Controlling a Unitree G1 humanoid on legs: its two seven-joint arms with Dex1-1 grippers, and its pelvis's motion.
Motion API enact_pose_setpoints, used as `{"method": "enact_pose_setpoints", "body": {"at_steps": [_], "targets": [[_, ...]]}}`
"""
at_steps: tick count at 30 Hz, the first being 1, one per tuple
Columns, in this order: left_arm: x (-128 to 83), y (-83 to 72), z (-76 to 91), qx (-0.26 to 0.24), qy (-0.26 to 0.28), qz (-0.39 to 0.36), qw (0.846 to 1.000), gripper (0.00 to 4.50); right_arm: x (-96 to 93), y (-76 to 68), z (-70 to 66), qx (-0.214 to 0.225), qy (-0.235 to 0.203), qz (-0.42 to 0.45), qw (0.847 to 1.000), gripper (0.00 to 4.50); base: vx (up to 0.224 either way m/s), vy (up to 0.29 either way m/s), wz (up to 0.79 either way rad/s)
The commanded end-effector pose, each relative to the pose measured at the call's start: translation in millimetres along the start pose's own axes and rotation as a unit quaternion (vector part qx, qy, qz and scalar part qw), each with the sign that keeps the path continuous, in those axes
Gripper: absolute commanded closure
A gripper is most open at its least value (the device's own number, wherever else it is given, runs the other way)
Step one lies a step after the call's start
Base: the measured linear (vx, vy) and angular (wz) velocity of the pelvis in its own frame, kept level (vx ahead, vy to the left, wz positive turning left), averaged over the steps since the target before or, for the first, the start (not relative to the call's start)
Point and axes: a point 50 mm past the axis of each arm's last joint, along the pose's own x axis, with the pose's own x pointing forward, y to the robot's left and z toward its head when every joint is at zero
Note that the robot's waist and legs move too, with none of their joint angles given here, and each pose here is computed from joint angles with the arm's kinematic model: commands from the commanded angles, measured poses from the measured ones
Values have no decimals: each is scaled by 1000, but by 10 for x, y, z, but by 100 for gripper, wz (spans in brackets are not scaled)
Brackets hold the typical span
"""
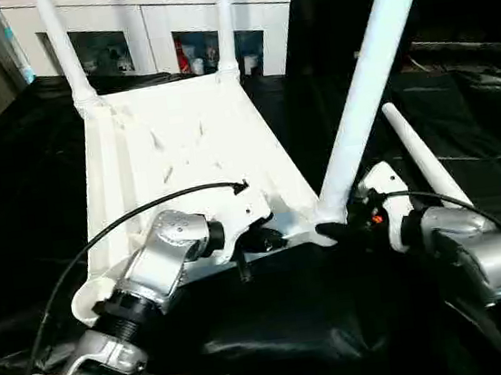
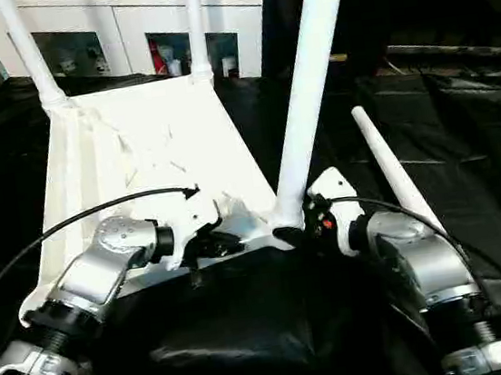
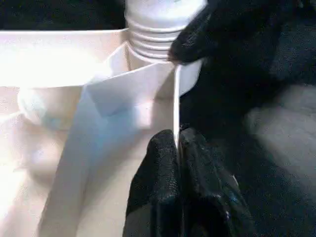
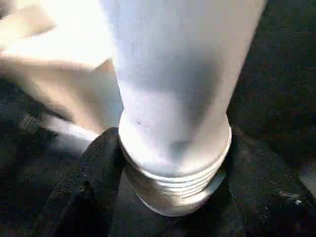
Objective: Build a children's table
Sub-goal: Rotate leg to tighten
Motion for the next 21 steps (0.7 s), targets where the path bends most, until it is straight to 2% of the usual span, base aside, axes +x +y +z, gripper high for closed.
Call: {"method": "enact_pose_setpoints", "body": {"at_steps": [1,3,5,7,9,12,13,14,16,17,21], "targets": [[65,87,150,-17,-14,61,998,450,68,-70,-51,46,-1,-77,996,180,0,0,0],[190,85,214,-33,-10,96,995,450,210,-15,-71,89,-12,-131,987,180,0,0,0],[273,61,258,-38,-5,109,993,450,311,66,-56,109,-22,-147,983,180,0,0,0],[292,52,269,-38,-4,111,993,450,338,95,-44,112,-26,-148,982,180,0,0,0],[375,-2,356,-20,-7,108,994,450,483,312,60,98,-47,-120,987,180,0,0,0],[390,-4,382,-12,-12,102,995,450,523,375,93,80,-55,-110,989,180,0,0,0],[375,2,374,-8,-14,97,995,450,511,371,102,83,-59,-101,990,145,0,0,0],[371,5,371,-7,-14,96,995,450,508,369,105,84,-60,-98,990,145,0,0,0],[344,16,354,-5,-18,89,996,450,472,330,127,82,-69,-91,990,110,0,0,0],[333,20,349,-5,-21,87,996,450,453,307,138,77,-73,-90,990,108,0,0,0],[232,55,303,7,-33,69,997,450,269,113,209,27,-72,-73,994,68,0,0,0]]}}
